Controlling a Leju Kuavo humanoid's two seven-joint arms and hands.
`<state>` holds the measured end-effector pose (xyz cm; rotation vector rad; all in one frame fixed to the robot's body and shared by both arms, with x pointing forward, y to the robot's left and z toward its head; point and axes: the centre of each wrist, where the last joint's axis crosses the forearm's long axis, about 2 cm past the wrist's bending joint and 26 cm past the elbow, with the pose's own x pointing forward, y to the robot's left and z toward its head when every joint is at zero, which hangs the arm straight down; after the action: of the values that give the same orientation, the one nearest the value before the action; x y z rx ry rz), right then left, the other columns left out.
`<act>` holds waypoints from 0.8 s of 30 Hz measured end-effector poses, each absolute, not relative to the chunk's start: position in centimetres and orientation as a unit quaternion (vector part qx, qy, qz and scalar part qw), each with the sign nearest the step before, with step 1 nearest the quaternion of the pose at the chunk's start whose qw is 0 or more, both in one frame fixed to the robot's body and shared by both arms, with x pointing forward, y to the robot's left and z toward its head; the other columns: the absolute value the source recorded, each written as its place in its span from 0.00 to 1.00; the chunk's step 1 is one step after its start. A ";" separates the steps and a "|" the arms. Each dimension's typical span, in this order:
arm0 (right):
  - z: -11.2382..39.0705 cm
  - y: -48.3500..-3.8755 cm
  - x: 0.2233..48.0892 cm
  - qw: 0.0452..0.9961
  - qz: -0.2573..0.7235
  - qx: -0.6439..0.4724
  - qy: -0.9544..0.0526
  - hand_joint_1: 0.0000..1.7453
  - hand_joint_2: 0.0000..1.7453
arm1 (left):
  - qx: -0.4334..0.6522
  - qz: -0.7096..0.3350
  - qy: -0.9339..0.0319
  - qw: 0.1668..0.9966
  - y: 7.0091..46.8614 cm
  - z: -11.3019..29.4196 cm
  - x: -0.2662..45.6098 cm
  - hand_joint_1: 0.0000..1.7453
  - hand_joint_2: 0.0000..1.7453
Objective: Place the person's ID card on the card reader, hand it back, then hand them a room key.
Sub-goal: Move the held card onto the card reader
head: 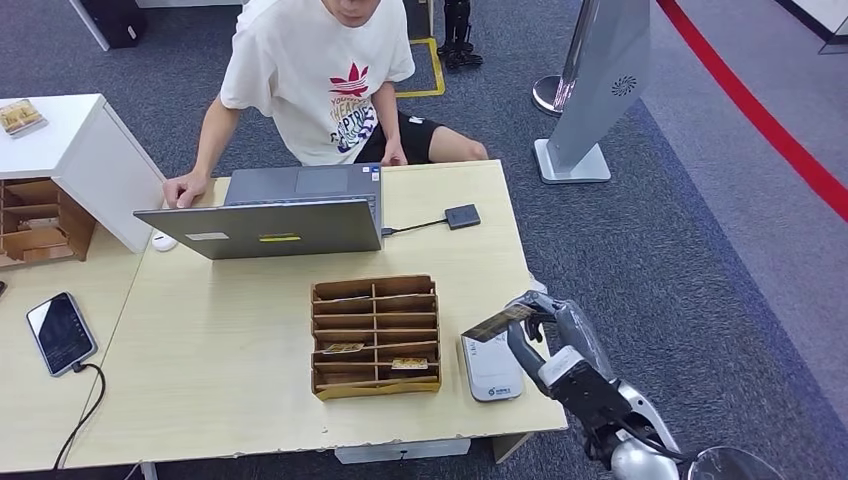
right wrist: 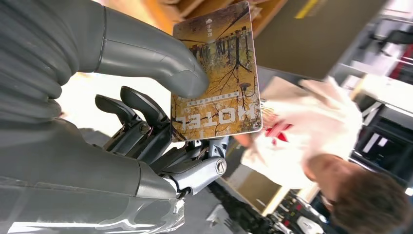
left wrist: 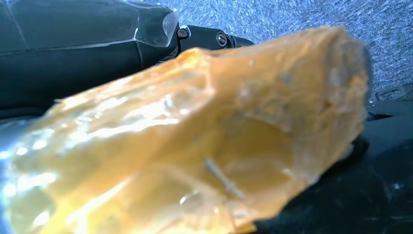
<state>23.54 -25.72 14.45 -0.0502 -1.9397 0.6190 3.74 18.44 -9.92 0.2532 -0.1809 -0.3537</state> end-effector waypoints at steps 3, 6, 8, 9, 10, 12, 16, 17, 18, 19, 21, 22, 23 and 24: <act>13.9 -26.8 23.4 0.537 0.285 -0.034 -0.793 1.00 1.00 | 0.127 -0.172 -0.089 0.973 18.4 -9.9 3.8 0.00 0.00; 13.3 -27.8 23.4 0.551 0.321 -0.050 -0.769 1.00 1.00 | 0.127 -0.171 -0.088 0.973 18.4 -9.9 3.8 0.00 0.00; 12.8 -28.5 23.4 0.559 0.343 -0.062 -0.753 1.00 1.00 | 0.128 -0.171 -0.087 0.973 18.4 -9.9 3.8 0.00 0.00; 12.7 -28.8 23.5 0.562 0.350 -0.067 -0.747 1.00 1.00 | 0.128 -0.172 -0.087 0.973 18.4 -9.9 3.8 0.00 0.00; 12.5 -29.1 23.5 0.563 0.356 -0.071 -0.742 1.00 1.00 | 0.128 -0.172 -0.086 0.973 18.4 -9.9 3.8 0.00 0.00; 12.3 -29.5 23.6 0.566 0.364 -0.076 -0.736 1.00 1.00 | 0.128 -0.172 -0.086 0.973 18.4 -9.9 3.8 0.00 0.00; 12.0 -29.9 24.0 0.570 0.397 -0.090 -0.714 1.00 1.00 | 0.129 -0.177 -0.085 0.972 18.4 -9.9 3.9 0.00 0.00; 11.9 -30.0 24.3 0.570 0.407 -0.093 -0.708 1.00 1.00 | 0.130 -0.178 -0.084 0.972 18.4 -9.9 3.9 0.00 0.00; 11.8 -30.1 24.5 0.569 0.416 -0.097 -0.702 1.00 1.00 | 0.130 -0.179 -0.084 0.972 18.4 -9.9 3.9 0.00 0.00; 11.7 -30.1 24.9 0.569 0.425 -0.100 -0.697 1.00 1.00 | 0.130 -0.180 -0.083 0.971 18.4 -9.9 4.0 0.00 0.00; 11.7 -30.3 25.6 0.568 0.441 -0.109 -0.686 1.00 1.00 | 0.130 -0.182 -0.083 0.971 18.4 -9.9 4.0 0.00 0.00; 11.7 -30.3 26.0 0.567 0.450 -0.115 -0.680 1.00 1.00 | 0.130 -0.183 -0.082 0.971 18.4 -9.9 4.1 0.00 0.00; 11.8 -30.3 26.4 0.566 0.458 -0.122 -0.675 1.00 1.00 | 0.130 -0.184 -0.082 0.971 18.4 -9.9 4.1 0.00 0.00; 11.8 -30.3 26.8 0.564 0.467 -0.130 -0.669 1.00 1.00 | 0.129 -0.185 -0.082 0.971 18.4 -9.9 4.1 0.00 0.00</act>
<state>26.80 -30.34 11.83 -0.3055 -1.5730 1.0976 4.13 18.40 -9.87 0.2611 -0.1655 -0.3744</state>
